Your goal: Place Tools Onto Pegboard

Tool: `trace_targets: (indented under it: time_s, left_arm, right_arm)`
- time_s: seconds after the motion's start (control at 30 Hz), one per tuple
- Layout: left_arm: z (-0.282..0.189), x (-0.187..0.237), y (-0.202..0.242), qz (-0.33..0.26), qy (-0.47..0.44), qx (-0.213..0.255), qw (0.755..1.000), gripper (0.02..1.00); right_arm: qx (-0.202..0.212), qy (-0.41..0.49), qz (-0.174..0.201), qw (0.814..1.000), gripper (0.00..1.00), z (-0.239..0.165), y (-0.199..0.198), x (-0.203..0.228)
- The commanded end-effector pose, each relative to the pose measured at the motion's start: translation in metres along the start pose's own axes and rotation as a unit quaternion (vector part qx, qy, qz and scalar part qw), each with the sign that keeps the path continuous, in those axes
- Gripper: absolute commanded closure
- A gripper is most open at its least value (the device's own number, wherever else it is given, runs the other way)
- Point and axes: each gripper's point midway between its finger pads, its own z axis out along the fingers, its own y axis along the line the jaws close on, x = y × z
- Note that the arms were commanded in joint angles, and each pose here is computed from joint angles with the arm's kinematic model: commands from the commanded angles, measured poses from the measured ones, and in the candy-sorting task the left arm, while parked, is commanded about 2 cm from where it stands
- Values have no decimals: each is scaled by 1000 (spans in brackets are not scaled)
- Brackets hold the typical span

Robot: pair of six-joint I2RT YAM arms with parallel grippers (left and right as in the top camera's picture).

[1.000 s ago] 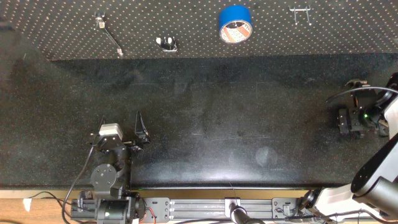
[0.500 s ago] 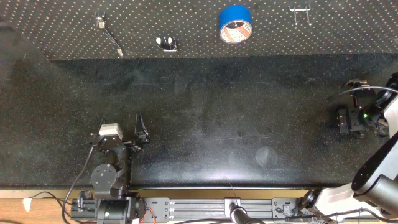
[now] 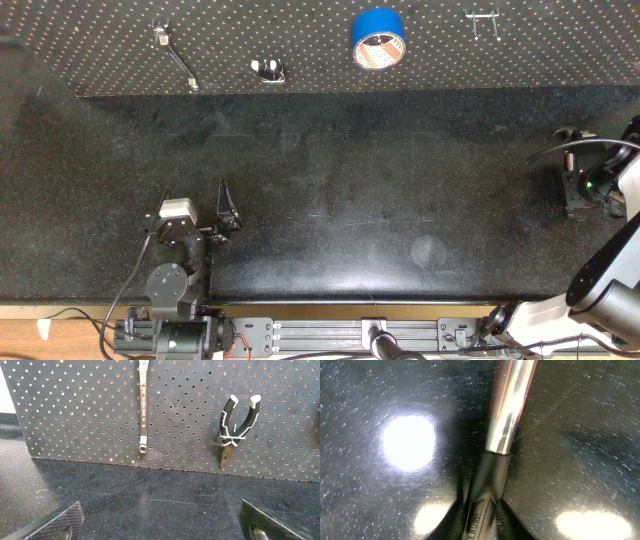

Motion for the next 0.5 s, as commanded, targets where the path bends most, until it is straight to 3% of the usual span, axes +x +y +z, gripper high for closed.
trace_targets:
  time_s: [0.03, 0.23, 0.3, 0.4, 0.5]
  left_arm:
    - [0, 1, -3, 1, 1, 7, 1000, 23]
    - [0, 1, -3, 1, 1, 7, 1000, 23]
    - [0, 1, -3, 1, 1, 7, 1000, 23]
    - [0, 1, -3, 1, 1, 7, 1000, 23]
    - [0, 1, -3, 1, 1, 7, 1000, 23]
  right_arm:
    - [-18, 19, 0, 1000, 921, 12, 5, 9]
    - [-11, 4, 0, 1000, 923, 9, 2, 3]
    - [-6, -23, 21, 1000, 923, -6, 3, -5]
    - [30, -113, 67, 991, 925, -63, 1, -26]
    - [52, -232, 98, 966, 925, -138, 19, -45]
